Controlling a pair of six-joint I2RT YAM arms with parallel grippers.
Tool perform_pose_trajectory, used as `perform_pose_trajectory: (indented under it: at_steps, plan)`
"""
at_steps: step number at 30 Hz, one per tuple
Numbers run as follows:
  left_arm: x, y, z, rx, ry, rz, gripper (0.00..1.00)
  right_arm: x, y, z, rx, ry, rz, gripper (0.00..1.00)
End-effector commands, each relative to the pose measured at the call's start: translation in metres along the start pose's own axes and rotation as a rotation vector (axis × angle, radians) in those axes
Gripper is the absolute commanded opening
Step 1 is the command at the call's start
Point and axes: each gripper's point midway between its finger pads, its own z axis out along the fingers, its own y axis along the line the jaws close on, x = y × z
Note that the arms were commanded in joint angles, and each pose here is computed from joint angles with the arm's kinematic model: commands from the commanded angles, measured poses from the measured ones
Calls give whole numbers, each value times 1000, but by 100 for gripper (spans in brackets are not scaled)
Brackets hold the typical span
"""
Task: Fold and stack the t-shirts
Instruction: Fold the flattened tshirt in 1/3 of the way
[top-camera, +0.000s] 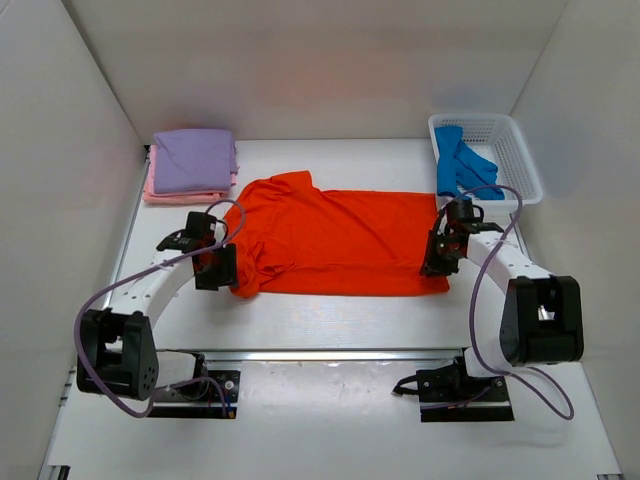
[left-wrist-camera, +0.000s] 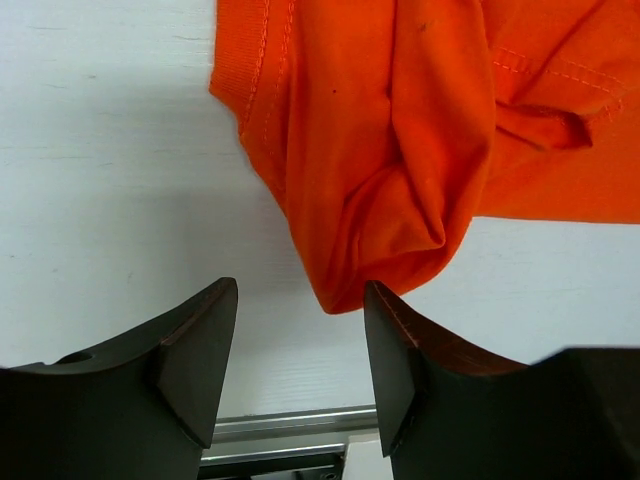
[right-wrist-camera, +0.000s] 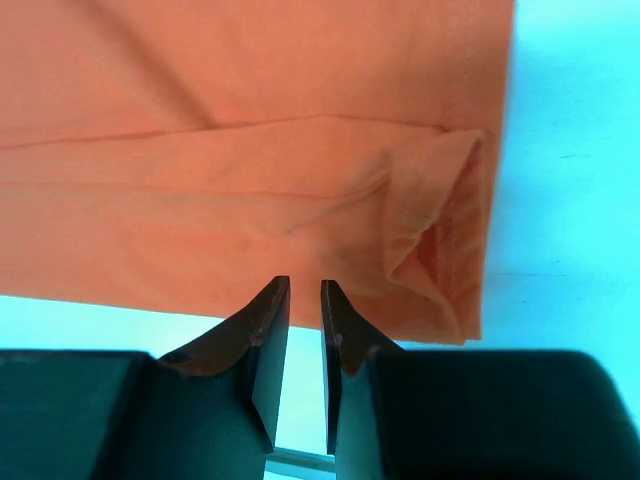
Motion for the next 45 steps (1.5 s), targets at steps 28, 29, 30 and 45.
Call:
perform_pose_trajectory:
  at_steps: [28,29,30,45]
  plan:
    - [-15,18,35,-75,86,-41,32,37,-1,32,25,152,-29,16]
    - [-17,20,32,-78,82,-30,47,39,-6,33,44,166,-21,16]
    - [-19,23,29,-86,74,-35,52,38,-6,34,46,163,-23,15]
    - [-25,32,7,-74,-71,-141,59,37,-11,34,38,163,-4,15]
